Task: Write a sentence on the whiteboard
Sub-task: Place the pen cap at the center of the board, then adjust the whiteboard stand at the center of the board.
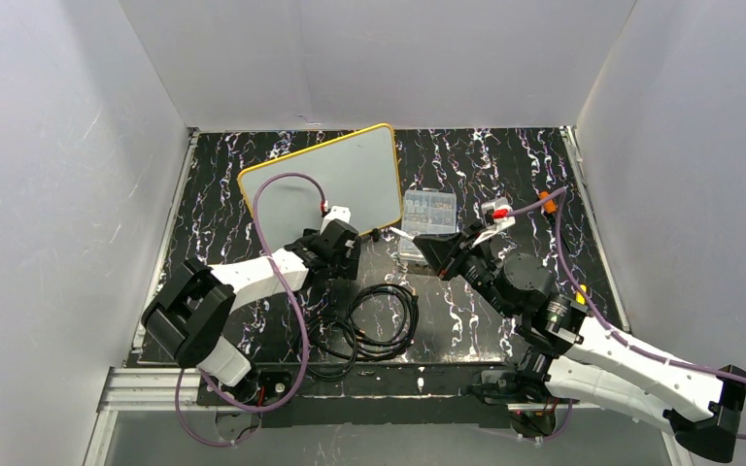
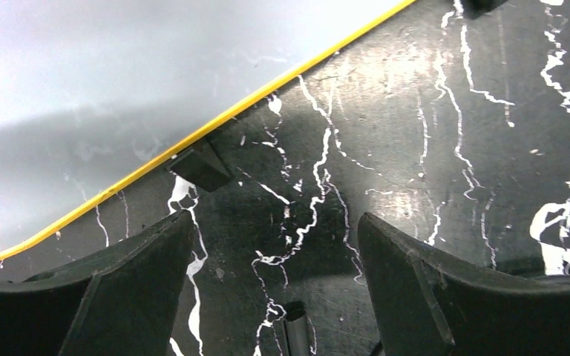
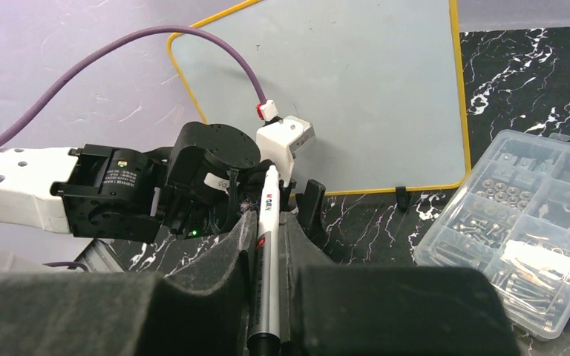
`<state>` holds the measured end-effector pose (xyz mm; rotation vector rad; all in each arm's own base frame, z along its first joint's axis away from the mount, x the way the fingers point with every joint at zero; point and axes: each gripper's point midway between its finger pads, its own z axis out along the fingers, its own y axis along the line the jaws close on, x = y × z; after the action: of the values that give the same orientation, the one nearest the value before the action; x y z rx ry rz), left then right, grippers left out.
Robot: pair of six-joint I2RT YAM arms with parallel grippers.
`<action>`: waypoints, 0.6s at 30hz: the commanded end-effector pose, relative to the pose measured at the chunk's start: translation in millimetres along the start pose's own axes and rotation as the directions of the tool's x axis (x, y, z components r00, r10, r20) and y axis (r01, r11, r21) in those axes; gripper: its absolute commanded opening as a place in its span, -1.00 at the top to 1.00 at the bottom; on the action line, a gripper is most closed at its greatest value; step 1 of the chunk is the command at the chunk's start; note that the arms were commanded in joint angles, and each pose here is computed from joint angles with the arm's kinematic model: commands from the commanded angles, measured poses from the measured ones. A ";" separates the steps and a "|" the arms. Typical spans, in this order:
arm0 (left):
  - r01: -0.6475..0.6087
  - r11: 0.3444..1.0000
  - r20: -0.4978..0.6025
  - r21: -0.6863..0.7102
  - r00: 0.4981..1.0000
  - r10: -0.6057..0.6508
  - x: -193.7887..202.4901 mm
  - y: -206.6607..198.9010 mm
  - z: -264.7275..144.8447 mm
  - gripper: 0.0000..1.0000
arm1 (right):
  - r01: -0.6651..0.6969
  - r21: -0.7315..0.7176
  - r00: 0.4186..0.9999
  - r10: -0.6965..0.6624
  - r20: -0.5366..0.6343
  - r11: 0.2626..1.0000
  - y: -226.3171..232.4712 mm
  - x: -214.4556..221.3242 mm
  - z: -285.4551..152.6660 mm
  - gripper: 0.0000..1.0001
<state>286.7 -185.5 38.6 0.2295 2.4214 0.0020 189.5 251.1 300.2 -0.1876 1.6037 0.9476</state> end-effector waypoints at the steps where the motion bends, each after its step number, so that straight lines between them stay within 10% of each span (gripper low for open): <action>1: 0.049 0.994 0.056 -0.096 0.997 -0.044 -3.7 17.6 3.9 -0.59 | -0.012 0.016 1.000 0.012 0.026 1.000 -4.0 -3.3 -2.1 0.97; 18: 0.011 1.000 0.045 -0.026 0.999 -0.010 -2.1 -5.0 30.3 -0.63 | -0.021 0.016 1.000 0.021 0.022 1.000 -3.4 -1.4 0.0 0.97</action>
<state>303.1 -188.3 22.9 0.1606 2.3642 0.0200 189.6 250.1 292.3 -0.1858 1.6228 0.9381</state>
